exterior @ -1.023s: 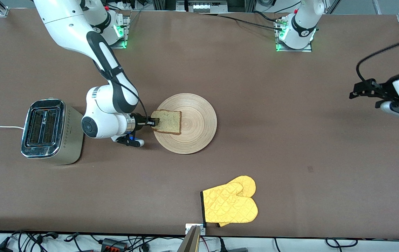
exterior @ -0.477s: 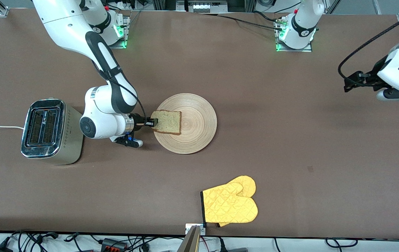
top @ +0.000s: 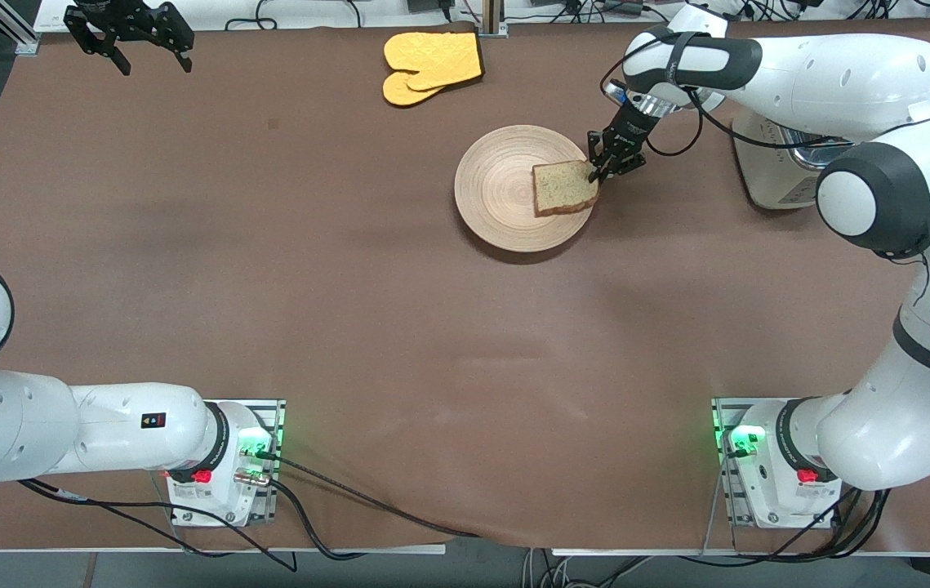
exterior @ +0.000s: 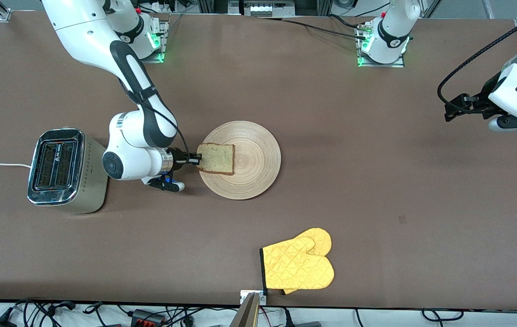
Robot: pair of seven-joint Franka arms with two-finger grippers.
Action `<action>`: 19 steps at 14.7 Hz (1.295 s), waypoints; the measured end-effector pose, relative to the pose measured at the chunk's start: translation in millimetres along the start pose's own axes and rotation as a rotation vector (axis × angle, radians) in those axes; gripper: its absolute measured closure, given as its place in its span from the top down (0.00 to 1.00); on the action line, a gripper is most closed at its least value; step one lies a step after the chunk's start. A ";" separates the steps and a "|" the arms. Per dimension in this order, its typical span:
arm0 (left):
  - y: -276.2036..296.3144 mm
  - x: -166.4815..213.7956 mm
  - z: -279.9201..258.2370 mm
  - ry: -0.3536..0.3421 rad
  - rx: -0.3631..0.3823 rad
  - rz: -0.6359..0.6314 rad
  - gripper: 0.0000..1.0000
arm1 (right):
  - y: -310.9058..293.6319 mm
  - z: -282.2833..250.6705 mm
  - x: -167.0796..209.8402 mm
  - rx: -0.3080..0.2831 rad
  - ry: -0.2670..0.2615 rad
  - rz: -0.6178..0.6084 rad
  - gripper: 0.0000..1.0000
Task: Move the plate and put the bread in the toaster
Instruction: 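Lift the bread and carry it above the toaster with the right gripper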
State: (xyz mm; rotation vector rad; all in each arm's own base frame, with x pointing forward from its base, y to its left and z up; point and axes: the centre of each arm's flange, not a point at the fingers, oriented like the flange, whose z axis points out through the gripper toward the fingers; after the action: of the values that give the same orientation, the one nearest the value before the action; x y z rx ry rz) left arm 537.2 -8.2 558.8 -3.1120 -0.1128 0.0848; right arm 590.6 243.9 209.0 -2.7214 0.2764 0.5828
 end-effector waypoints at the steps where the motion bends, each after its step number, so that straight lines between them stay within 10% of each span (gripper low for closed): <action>1: 0.0 0.1 -0.2 0.001 0.000 -0.001 1.00 | -1.3 -2.9 -0.1 0.002 0.005 -0.002 0.11; 7: -0.6 0.2 -0.4 0.002 0.000 -0.003 1.00 | -11.2 -70.6 -11.0 0.018 0.087 -0.037 0.08; 19: 3.3 0.2 -2.4 0.007 0.000 0.004 1.00 | 82.3 -315.8 -57.2 -0.421 0.193 -0.041 0.08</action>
State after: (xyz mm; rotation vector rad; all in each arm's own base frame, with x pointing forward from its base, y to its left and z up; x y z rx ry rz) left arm 537.8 -11.5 561.1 -3.1123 -0.1069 0.0746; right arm 631.8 58.1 480.3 -3.1892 0.1579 0.4026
